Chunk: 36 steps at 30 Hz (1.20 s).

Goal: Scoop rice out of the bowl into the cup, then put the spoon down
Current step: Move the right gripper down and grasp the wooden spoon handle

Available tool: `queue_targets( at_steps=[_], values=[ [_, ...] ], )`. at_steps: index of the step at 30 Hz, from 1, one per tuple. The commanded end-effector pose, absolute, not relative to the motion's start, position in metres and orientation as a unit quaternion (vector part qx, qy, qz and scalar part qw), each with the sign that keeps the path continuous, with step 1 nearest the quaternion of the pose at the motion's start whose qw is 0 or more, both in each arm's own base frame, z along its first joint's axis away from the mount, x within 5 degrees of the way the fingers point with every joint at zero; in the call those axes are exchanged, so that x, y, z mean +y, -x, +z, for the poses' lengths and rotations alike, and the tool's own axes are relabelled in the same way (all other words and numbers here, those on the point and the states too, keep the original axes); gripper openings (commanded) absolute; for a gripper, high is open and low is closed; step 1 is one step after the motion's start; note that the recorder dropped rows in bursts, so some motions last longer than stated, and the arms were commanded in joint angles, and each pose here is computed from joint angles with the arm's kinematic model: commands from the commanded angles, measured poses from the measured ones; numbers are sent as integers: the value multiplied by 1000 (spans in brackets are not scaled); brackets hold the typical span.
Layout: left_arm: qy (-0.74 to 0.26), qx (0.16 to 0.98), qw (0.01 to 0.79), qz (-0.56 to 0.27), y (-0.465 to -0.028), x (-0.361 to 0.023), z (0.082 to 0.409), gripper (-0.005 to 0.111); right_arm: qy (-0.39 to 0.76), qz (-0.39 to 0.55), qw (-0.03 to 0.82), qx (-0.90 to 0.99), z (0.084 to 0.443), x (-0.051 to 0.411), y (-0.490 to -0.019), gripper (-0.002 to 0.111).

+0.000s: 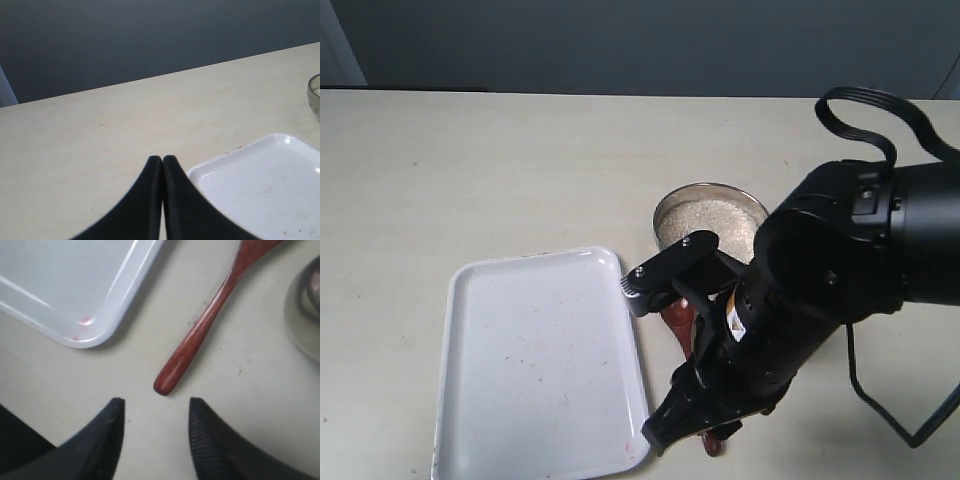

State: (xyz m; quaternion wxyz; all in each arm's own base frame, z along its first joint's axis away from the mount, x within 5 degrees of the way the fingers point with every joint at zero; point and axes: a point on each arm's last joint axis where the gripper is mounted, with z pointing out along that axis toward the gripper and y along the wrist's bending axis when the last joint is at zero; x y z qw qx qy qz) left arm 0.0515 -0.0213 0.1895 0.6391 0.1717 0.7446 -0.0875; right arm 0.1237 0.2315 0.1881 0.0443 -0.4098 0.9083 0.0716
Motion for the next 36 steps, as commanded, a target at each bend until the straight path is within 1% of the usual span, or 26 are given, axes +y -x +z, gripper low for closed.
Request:
queue_targets(
  at_steps=[1, 4, 9, 11, 13, 15, 19, 32, 33, 35, 36],
  values=[
    [-170, 738, 647, -90, -51, -21, 192, 0, 406, 70, 58, 909, 188, 234, -127, 60],
    [-170, 738, 647, -90, -51, -21, 192, 0, 396, 58, 63, 914, 181, 236, -130, 56],
    [-170, 738, 647, -90, -51, -21, 192, 0, 403, 38, 61, 912, 167, 239, -135, 38],
    [-170, 738, 647, -90, -51, -21, 192, 0, 402, 38, 59, 913, 163, 240, -136, 33],
    [-170, 738, 647, -90, -51, -21, 192, 0, 398, 40, 61, 914, 160, 242, -137, 32],
    [-170, 738, 647, -90, -51, -21, 192, 0, 385, 44, 62, 920, 157, 244, -138, 35],
    [-170, 738, 647, -90, -51, -21, 192, 0, 377, 44, 62, 923, 149, 247, -139, 48],
    [-170, 738, 647, -90, -51, -21, 192, 0, 361, 20, 34, 932, 116, 251, -142, 49],
    [-170, 738, 647, -90, -51, -21, 192, 0, 362, 17, 32, 931, 114, 251, -142, 47],
    [-170, 738, 647, -90, -51, -21, 192, 0, 362, 14, 28, 932, 113, 250, -142, 37],
    [-170, 738, 647, -90, -51, -21, 192, 0, 362, 13, 27, 932, 113, 250, -142, 28]
  ],
)
